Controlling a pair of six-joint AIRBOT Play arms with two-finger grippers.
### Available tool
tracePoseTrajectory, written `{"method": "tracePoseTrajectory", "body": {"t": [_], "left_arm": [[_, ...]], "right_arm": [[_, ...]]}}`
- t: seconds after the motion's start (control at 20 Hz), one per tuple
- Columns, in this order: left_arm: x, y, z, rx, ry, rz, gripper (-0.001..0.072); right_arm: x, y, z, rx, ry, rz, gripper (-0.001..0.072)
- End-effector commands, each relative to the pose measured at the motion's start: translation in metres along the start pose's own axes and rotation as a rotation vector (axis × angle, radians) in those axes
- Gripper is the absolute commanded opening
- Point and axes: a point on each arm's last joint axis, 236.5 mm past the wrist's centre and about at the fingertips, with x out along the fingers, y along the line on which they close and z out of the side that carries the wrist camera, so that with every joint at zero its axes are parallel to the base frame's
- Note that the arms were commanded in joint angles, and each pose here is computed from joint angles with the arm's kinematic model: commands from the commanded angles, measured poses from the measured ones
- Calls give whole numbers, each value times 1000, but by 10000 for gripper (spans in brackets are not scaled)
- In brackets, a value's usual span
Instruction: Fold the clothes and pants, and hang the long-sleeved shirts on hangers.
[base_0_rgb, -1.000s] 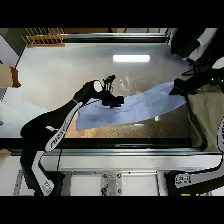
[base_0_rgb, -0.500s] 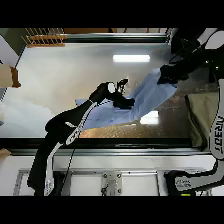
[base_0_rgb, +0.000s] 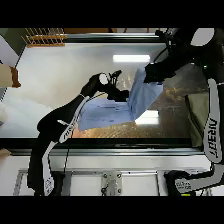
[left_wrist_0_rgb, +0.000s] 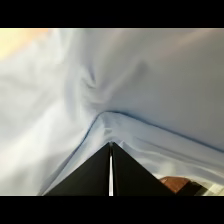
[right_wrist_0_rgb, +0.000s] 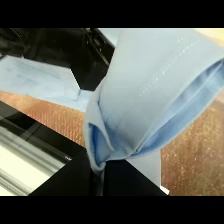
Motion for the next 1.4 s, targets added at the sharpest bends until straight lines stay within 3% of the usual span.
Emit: {"method": "tracePoseTrajectory", "body": {"t": [0.0, 0.3, 0.8, 0.85, 0.9, 0.95, 1.0, 1.15, 1.35], "left_arm": [[-69, 15, 29, 5, -100, 14, 7], [-205, 79, 54, -21, -273, 186, 7], [-349, 131, 41, -125, -457, 281, 7], [-355, 132, 39, -128, -465, 285, 7], [-360, 132, 38, -130, -471, 287, 7], [-363, 132, 36, -132, -473, 289, 7], [-364, 131, 36, -130, -474, 289, 7], [-364, 131, 36, -130, -475, 290, 7], [-361, 130, 28, -142, -503, 290, 7]], "right_arm": [[10, 30, 2, -38, -4, 24, 14], [50, 94, 5, -91, -8, 82, 14], [225, 194, -22, -160, 89, 164, 22], [244, 204, -25, -168, 81, 174, 42], [261, 217, -29, -167, 77, 200, 228], [273, 236, -36, -182, 79, 257, 476], [278, 258, -45, -217, 88, 332, 545], [266, 277, -44, -235, 74, 414, 545], [228, 201, -22, -242, 90, 343, 545]]}}
